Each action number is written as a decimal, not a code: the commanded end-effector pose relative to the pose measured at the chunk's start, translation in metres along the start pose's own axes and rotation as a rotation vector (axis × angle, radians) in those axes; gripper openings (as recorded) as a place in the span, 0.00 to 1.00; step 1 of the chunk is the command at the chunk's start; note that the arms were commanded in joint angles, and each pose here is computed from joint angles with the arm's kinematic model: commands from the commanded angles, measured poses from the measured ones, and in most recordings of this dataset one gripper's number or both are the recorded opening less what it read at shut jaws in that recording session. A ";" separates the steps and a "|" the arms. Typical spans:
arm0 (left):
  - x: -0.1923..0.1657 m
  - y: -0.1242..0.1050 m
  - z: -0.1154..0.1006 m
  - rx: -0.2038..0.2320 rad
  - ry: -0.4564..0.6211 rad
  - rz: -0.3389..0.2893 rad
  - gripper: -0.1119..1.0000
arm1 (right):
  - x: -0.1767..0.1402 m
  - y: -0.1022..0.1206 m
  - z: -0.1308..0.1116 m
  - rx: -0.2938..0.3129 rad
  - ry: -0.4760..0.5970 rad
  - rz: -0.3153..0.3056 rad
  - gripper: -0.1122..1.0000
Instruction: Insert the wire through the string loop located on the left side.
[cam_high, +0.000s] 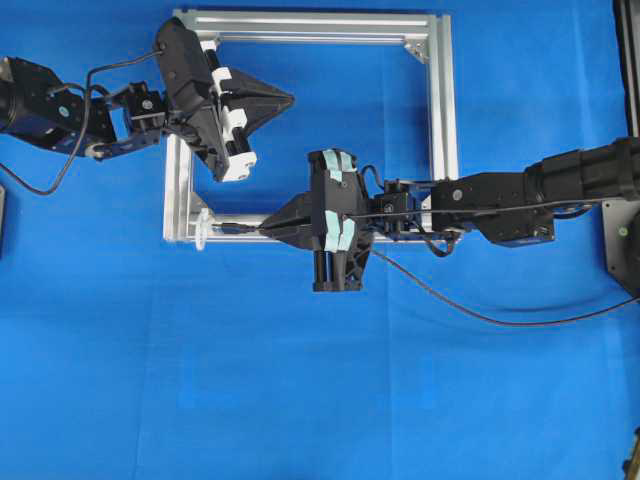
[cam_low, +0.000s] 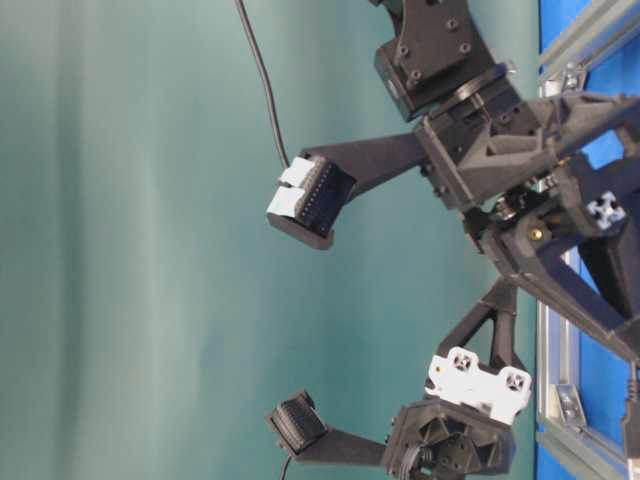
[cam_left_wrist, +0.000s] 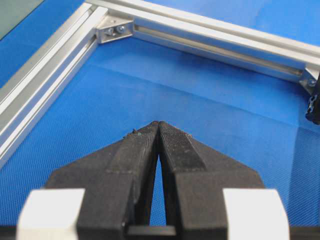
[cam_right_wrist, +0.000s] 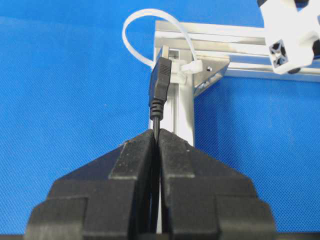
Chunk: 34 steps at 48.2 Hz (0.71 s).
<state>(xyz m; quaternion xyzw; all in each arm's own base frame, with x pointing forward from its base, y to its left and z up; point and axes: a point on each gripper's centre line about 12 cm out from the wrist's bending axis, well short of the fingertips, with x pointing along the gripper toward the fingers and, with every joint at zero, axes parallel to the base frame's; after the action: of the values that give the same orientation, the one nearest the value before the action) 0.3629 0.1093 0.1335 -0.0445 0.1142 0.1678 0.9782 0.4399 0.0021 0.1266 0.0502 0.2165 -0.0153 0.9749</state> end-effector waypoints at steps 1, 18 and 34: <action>-0.001 -0.002 0.016 -0.002 -0.047 -0.005 0.10 | -0.001 0.001 0.015 0.004 -0.046 0.002 0.10; -0.001 -0.002 0.015 -0.002 -0.046 -0.005 0.10 | -0.001 0.001 0.015 0.006 -0.048 0.002 0.10; -0.001 -0.002 0.017 -0.003 -0.050 -0.005 0.10 | 0.010 0.002 0.022 0.005 -0.061 0.005 0.10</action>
<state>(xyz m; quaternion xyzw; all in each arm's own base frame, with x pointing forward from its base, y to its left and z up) 0.3628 0.1094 0.1335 -0.0450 0.1141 0.1684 0.9781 0.4471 0.0022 0.1258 0.0502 0.2135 -0.0152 0.9755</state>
